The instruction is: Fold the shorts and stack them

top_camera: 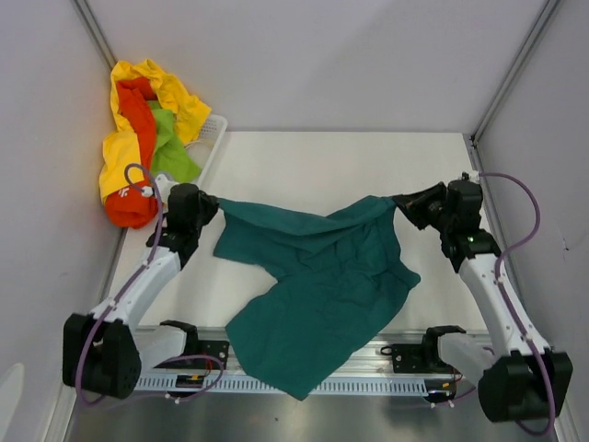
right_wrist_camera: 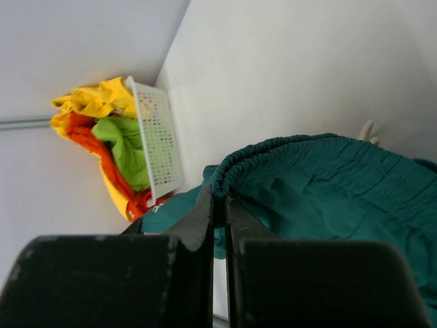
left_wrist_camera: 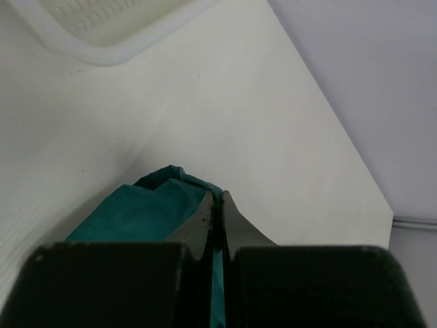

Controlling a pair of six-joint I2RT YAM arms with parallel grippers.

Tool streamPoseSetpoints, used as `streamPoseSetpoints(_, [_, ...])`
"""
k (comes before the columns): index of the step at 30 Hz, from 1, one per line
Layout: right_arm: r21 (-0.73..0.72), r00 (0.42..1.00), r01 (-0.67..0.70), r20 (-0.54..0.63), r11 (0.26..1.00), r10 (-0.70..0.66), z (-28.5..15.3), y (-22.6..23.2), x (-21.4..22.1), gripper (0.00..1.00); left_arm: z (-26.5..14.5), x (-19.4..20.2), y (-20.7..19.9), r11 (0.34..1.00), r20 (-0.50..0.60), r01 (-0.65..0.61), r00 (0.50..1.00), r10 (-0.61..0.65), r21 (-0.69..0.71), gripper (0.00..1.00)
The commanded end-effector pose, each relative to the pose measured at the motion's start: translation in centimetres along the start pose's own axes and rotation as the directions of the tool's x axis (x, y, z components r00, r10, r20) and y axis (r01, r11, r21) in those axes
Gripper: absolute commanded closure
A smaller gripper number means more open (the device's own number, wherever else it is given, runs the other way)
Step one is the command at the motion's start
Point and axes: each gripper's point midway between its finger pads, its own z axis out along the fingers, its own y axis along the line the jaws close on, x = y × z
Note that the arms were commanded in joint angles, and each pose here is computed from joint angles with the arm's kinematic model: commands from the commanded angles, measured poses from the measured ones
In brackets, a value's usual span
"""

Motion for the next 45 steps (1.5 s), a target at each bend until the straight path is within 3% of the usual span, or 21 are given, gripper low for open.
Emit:
streamPoseSetpoints(1, [-0.082, 0.995, 0.067, 0.083, 0.994, -0.060, 2.8, 2.4, -3.4, 1.00, 2.0, -2.7, -2.5, 0.995, 0.121, 0.079, 0.989, -0.086, 0.065, 1.00])
streamPoseSetpoints(4, [-0.063, 0.994, 0.049, 0.105, 0.997, -0.042, 6.4, 2.0, -5.8, 1.00, 5.0, -2.7, -3.5, 0.997, 0.123, 0.069, 0.990, -0.073, 0.035, 1.00])
streamPoseSetpoints(6, [-0.130, 0.989, 0.075, 0.136, 0.989, -0.057, 8.4, 4.4, -7.9, 1.00, 7.0, -3.3, -4.7, 0.997, 0.140, 0.073, 0.987, -0.077, 0.034, 1.00])
streamPoseSetpoints(7, [-0.109, 0.988, 0.062, 0.147, 0.992, -0.046, 11.1, 2.8, -9.5, 1.00, 9.0, -3.8, -6.1, 0.996, 0.151, 0.082, 0.985, -0.086, 0.034, 1.00])
streamPoseSetpoints(10, [-0.174, 0.982, 0.068, 0.184, 0.982, -0.036, 14.9, 3.2, -12.2, 1.00, 13.3, -2.0, -4.9, 0.995, 0.118, 0.092, 0.989, -0.088, -0.028, 1.00])
streamPoseSetpoints(11, [-0.195, 0.980, 0.075, 0.194, 0.978, -0.037, 17.5, 2.1, -12.7, 1.00, 14.0, -3.8, -6.9, 0.993, 0.141, 0.114, 0.983, -0.114, 0.013, 1.00])
streamPoseSetpoints(12, [-0.197, 0.979, 0.064, 0.201, 0.978, -0.023, 18.6, 1.8, -13.3, 0.84, 14.8, -3.7, -6.9, 0.993, 0.133, 0.119, 0.984, -0.119, 0.010, 0.84])
streamPoseSetpoints(13, [-0.236, 0.974, 0.088, 0.226, 0.968, -0.034, 19.4, 3.4, -14.9, 0.62, 15.4, -4.5, -8.1, 0.993, 0.129, 0.109, 0.985, -0.113, 0.038, 0.54])
streamPoseSetpoints(14, [-0.245, 0.972, 0.100, 0.233, 0.964, -0.041, 20.3, 3.6, -15.6, 0.06, 16.7, -4.6, -7.9, 0.996, 0.093, 0.093, 0.991, -0.094, 0.009, 0.24])
streamPoseSetpoints(15, [-0.219, 0.974, 0.101, 0.222, 0.971, -0.051, 21.8, 2.4, -15.8, 0.00, 16.9, -6.0, -9.7, 0.995, 0.082, 0.099, 0.992, -0.099, 0.004, 0.01])
streamPoseSetpoints(17, [-0.164, 0.974, 0.107, 0.216, 0.981, -0.070, 22.2, 2.8, -17.2, 0.01, 17.6, -4.4, -7.4, 0.991, -0.022, 0.021, 0.999, -0.024, -0.133, 0.01])
streamPoseSetpoints(18, [-0.146, 0.971, 0.136, 0.215, 0.980, -0.102, 21.7, 3.2, -17.5, 0.01, 16.8, -6.5, -10.4, 0.997, -0.002, -0.004, 1.000, 0.004, -0.080, 0.01])
streamPoseSetpoints(21, [-0.044, 0.963, 0.170, 0.219, 0.984, -0.157, 18.3, 2.8, -16.9, 0.00, 13.1, -6.5, -10.7, 0.995, 0.007, -0.084, 0.996, 0.085, -0.060, 0.01])
streamPoseSetpoints(25, [0.170, 0.957, 0.209, 0.169, 0.963, -0.237, 12.9, -1.8, -14.2, 0.01, 7.0, -4.1, -11.8, 0.981, -0.017, -0.190, 0.981, 0.191, 0.033, 0.01])
streamPoseSetpoints(27, [0.259, 0.959, 0.218, 0.122, 0.941, -0.256, 10.8, -5.3, -12.9, 0.01, 4.8, -1.6, -10.1, 0.965, -0.084, -0.264, 0.961, 0.263, 0.001, 0.01])
streamPoseSetpoints(31, [0.394, 0.951, 0.235, 0.097, 0.889, -0.294, 5.5, -10.1, -11.8, 0.04, -0.7, 4.0, -9.2, 0.923, -0.173, -0.373, 0.907, 0.384, 0.095, 0.01])
streamPoseSetpoints(32, [0.398, 0.946, 0.248, 0.099, 0.883, -0.310, 3.9, -10.3, -11.7, 0.09, -2.3, 6.6, -9.2, 0.898, -0.197, -0.418, 0.877, 0.438, 0.137, 0.01])
streamPoseSetpoints(36, [0.433, 0.950, 0.227, 0.099, 0.872, -0.296, 0.6, -12.9, -11.1, 0.25, -7.8, 10.9, -9.5, 0.815, -0.204, -0.520, 0.795, 0.571, 0.255, 0.01])
streamPoseSetpoints(40, [0.466, 0.958, 0.211, 0.075, 0.859, -0.276, -0.2, -15.1, -10.3, 0.30, -13.1, 14.8, -9.7, 0.720, -0.206, -0.589, 0.703, 0.680, 0.368, 0.01])
streamPoseSetpoints(45, [0.454, 0.980, 0.176, 0.006, 0.873, -0.201, 1.3, -18.1, -8.3, 0.32, -15.9, 17.7, -8.1, 0.611, -0.195, -0.690, 0.586, 0.786, 0.389, 0.01])
